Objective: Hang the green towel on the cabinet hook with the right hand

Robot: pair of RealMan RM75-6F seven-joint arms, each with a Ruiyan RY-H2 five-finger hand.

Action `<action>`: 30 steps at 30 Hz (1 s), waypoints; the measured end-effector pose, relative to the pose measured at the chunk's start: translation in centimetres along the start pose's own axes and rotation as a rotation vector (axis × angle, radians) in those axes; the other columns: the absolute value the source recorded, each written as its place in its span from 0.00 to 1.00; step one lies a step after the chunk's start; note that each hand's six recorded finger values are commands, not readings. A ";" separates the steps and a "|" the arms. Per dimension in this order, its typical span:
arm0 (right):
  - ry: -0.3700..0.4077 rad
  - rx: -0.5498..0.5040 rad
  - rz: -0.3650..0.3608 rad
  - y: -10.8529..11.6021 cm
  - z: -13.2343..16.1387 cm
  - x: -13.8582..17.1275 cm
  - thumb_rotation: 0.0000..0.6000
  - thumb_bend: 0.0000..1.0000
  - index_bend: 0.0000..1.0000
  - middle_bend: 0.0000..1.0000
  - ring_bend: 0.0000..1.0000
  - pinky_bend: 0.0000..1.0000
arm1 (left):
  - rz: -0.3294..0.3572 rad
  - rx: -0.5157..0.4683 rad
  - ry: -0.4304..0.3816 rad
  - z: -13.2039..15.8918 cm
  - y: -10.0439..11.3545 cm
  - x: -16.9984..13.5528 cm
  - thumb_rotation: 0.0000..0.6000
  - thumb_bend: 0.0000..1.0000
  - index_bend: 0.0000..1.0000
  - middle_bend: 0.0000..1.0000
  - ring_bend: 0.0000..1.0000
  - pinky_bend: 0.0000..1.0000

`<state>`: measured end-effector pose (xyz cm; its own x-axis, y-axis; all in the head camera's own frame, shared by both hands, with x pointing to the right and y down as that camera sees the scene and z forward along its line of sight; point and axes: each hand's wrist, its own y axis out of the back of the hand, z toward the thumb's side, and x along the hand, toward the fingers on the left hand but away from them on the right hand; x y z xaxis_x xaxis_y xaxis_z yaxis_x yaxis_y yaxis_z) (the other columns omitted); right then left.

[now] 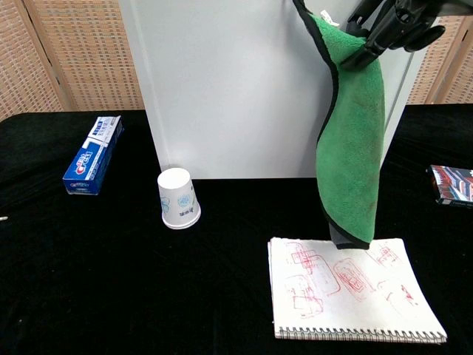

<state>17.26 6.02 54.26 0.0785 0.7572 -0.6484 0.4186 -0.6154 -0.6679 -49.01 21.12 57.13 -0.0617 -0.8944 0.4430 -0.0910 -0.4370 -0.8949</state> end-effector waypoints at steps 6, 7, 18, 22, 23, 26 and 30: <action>0.022 -0.015 -0.001 0.1 0.0 0.4 1.00 0.00 0.56 1.00 1.00 1.00 | -0.001 0.001 -0.001 0.0 0.0 0.0 1.00 0.00 0.00 0.00 0.00 0.00; 0.025 -0.018 -0.001 0.2 0.0 0.4 1.00 0.00 0.55 1.00 1.00 1.00 | 0.000 0.001 -0.001 0.0 0.0 0.0 1.00 0.00 0.00 0.00 0.00 0.00; 0.037 -0.031 -0.001 0.7 -0.7 1.3 1.00 0.00 0.56 1.00 1.00 1.00 | -0.001 0.004 -0.004 0.1 -0.1 -0.1 1.00 0.00 0.00 0.00 0.00 0.00; 0.041 -0.031 -0.005 1.0 -1.3 1.8 1.00 0.00 0.57 1.00 1.00 1.00 | 0.001 0.004 -0.005 0.2 0.0 -0.1 1.00 0.00 0.00 0.00 0.00 0.00; 0.043 -0.030 -0.006 1.0 -1.5 1.9 1.00 0.00 0.57 1.00 1.00 1.00 | 0.001 0.004 -0.005 0.2 0.0 -0.1 1.00 0.00 0.00 0.00 0.00 0.00; 0.058 -0.025 -0.010 1.1 -2.3 2.3 1.00 0.00 0.57 1.00 1.00 1.00 | 0.002 0.003 -0.007 0.2 0.0 -0.2 1.00 0.00 0.00 0.00 0.00 0.00; 0.099 -0.006 -0.023 1.4 -3.9 3.0 1.00 0.00 0.55 1.00 1.00 1.00 | 0.007 0.005 -0.012 0.4 0.1 -0.3 1.00 0.00 0.00 0.00 0.00 0.00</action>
<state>21.55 8.32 52.80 0.1582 0.7893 -0.5933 0.4266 -0.5965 -0.6798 -48.63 21.30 56.91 -0.0505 -0.8985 0.4361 -0.0861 -0.4311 -0.8982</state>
